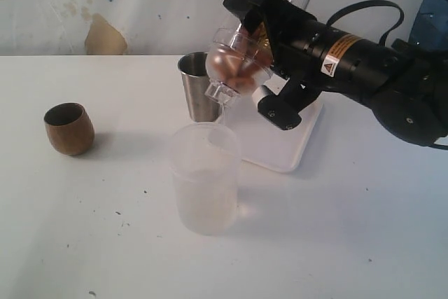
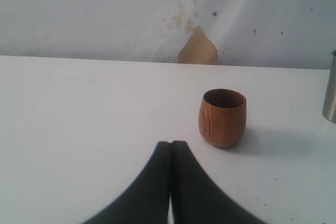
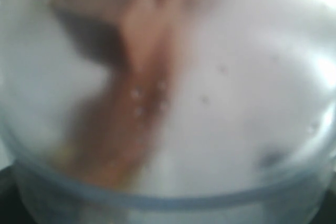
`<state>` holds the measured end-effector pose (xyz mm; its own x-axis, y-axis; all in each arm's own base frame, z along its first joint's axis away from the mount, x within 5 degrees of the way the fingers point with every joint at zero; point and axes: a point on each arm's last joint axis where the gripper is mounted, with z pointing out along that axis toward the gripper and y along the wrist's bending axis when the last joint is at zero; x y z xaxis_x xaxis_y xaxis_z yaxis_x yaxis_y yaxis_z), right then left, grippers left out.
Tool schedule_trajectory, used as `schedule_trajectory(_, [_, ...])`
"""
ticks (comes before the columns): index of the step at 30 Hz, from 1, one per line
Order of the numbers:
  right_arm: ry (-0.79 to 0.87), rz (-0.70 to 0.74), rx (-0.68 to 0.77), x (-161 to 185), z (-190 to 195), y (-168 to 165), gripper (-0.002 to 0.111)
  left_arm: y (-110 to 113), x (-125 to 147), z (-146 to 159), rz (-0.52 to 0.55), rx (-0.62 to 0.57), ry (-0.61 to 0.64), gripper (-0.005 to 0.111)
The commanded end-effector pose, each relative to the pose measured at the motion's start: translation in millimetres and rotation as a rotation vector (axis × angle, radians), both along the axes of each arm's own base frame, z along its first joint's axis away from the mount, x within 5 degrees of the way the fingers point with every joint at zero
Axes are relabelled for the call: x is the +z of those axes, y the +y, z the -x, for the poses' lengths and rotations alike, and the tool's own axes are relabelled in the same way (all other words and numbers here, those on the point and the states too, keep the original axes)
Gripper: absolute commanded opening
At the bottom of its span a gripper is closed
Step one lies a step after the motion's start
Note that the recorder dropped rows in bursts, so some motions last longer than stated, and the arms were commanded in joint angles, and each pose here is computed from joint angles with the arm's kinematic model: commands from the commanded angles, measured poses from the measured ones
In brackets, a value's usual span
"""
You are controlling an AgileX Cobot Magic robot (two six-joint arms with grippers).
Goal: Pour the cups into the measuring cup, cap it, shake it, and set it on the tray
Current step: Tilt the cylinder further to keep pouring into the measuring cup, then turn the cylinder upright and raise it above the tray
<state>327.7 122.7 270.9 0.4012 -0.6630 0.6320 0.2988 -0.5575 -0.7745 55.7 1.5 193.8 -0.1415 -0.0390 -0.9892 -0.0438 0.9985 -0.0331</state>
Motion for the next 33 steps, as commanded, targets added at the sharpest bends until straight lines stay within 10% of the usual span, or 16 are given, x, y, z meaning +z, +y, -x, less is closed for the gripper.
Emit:
schedule_trajectory(1, [-0.057,-0.037,0.006,11,0,0,0.0,0,-2,0,0.007,0.001,0.001,0.0])
schedule_trajectory(23, [0.001,-0.131,0.011,11,0,0,0.0,0,-2,0,0.007,0.001,0.001,0.0])
schedule_trajectory(25, [0.107,-0.325,-0.003,12,-1,-1,0.0,0,-2,0,0.007,0.001,0.001,0.0])
schedule_trajectory(30, [0.638,-1.539,-0.099,14,-7,-15,0.0,0,-2,0,0.007,0.001,0.001,0.0])
schedule_trajectory(33, [0.788,-1.901,-0.082,14,-8,-18,0.0,0,-2,0,0.007,0.001,0.001,0.0])
